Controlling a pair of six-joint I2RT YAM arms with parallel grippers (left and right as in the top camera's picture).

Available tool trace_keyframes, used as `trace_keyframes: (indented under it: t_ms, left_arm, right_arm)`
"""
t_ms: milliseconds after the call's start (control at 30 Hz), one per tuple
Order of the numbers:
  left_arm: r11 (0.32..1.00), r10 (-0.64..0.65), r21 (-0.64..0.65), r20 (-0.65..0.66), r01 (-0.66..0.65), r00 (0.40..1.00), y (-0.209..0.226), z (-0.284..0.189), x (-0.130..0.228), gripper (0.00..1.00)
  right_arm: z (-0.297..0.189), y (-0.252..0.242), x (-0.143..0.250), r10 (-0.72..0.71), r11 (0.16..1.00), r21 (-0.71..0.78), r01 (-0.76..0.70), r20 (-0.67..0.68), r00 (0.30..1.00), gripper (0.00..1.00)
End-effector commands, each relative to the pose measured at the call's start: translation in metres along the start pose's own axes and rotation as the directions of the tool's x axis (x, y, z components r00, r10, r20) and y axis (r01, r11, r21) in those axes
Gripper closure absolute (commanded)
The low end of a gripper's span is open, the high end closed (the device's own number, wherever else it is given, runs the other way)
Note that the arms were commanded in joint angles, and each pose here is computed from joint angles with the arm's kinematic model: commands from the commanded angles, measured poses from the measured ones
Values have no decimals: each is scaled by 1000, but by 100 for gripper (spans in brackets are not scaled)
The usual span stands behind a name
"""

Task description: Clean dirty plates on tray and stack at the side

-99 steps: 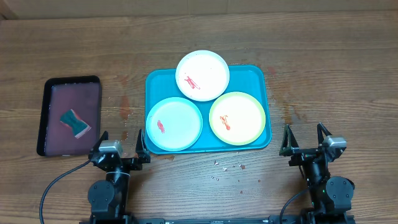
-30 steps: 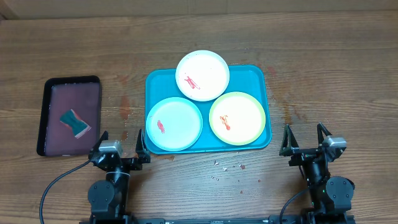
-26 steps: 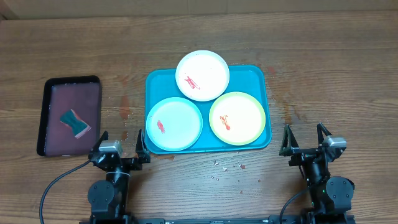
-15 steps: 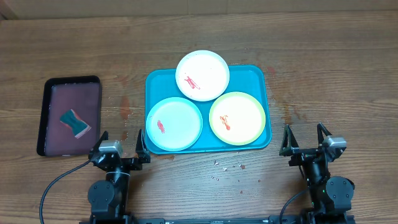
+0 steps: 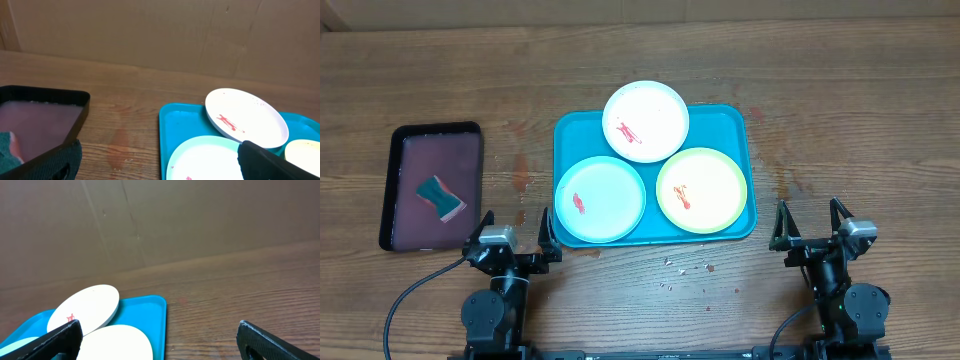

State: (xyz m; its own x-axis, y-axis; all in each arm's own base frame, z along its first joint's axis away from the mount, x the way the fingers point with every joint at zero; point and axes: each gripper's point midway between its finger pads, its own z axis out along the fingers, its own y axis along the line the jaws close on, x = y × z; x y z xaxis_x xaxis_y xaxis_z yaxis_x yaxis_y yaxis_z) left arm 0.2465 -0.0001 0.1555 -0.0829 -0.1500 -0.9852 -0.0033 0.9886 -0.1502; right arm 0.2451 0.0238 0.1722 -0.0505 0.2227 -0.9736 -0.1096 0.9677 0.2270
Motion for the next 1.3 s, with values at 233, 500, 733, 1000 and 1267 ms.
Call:
trace_keyframes:
  t_ms: [233,500,733,1000,1267]
  left_arm:
    - [1000,16,-3,6,-16,1000,0,0,0,0]
    - [1000,16,-3,6,-16,1000,0,0,0,0]
    - [720,-614,284,-164,633,772,-57,-10,-17,0]
    - [869,-351,471,371,152,860,-75,-68,-172,0]
    - [999,-32,26,-146,37,989,-41,-31,-207,0]
  right_arm:
    - [0,0,2,7,1000,1,-7,4,1000,0]
    - [0,0,2,7,1000,1,-7,4,1000,0]
    - [0,0,2,7,1000,1,-7,4,1000,0]
    - [0,0,2,7,1000,1,-7,4,1000,0]
    - [0,0,2,7,1000,1,-7,4,1000,0]
